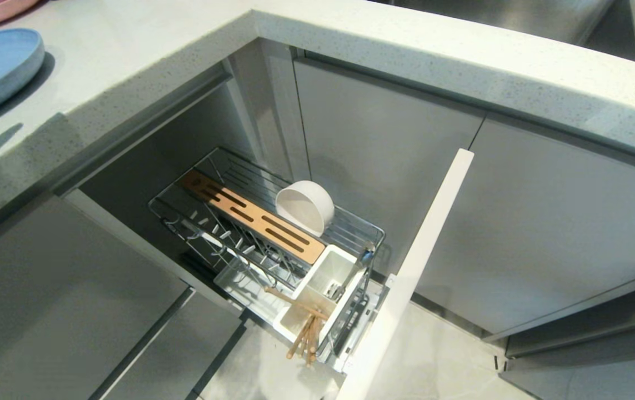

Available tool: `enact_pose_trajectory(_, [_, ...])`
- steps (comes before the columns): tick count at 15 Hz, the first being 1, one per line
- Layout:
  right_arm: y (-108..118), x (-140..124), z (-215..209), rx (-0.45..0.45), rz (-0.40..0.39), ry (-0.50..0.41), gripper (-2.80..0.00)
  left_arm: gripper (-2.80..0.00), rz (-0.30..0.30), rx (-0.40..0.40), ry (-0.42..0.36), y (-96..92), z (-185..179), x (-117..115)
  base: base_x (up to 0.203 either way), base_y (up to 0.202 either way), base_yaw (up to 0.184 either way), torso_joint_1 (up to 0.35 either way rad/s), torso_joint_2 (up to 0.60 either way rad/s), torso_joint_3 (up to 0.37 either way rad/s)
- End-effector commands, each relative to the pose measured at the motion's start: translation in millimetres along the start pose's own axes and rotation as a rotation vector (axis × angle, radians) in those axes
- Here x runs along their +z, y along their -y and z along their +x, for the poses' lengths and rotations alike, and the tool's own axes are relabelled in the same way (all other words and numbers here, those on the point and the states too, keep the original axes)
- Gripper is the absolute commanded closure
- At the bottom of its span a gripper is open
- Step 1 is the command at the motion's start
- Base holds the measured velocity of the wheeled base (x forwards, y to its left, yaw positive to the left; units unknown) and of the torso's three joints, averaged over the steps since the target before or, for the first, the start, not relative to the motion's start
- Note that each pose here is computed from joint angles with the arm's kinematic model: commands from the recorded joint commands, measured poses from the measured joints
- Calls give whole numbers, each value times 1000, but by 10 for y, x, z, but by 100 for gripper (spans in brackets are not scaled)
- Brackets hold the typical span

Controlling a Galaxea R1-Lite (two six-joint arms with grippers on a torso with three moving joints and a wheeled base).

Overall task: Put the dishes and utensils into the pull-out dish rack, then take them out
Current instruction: Take the bowl out of the cupboard

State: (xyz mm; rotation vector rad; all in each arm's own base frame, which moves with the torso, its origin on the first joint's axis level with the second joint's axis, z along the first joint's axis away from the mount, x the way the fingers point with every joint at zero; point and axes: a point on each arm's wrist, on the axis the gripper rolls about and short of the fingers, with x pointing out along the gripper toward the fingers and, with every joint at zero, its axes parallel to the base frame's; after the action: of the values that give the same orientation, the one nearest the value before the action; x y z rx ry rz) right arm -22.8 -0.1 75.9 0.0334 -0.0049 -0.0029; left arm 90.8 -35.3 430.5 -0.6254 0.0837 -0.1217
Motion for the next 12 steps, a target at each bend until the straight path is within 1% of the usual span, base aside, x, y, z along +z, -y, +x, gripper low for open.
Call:
enact_pose_trajectory(1, [0,-5,-2,2,0,3,0,0,-62,-52,-76,61,84,-125,0,0,0,0,0,0])
enact_pose_trajectory(2, [0,-4,-2,0,0,4,0,0,-84,-64,-113,96,152,-195,0,0,0,0,0,0])
enact_pose_trajectory(3, [0,-4,-2,0,0,3,0,0,-92,-74,-164,142,239,-295,0,0,0,0,0,0])
enact_pose_trajectory(4, [0,-3,-2,0,0,4,0,0,-86,-66,-218,184,369,-432,0,0,0,0,0,0])
enact_pose_trajectory(6, [0,-3,-2,0,0,4,0,0,-100,-44,-265,244,600,-648,0,0,0,0,0,0])
enact_pose_trajectory(9, [0,-5,-1,1,0,2,0,0,-126,-29,-361,346,785,-950,0,0,0,0,0,0])
enact_pose_trajectory(11, [0,-5,-2,0,0,3,0,0,-115,-7,-401,367,902,-1122,0,0,0,0,0,0])
enact_pose_trajectory(12, [0,-4,-2,0,0,4,0,0,-115,-16,-404,382,944,-1196,0,0,0,0,0,0])
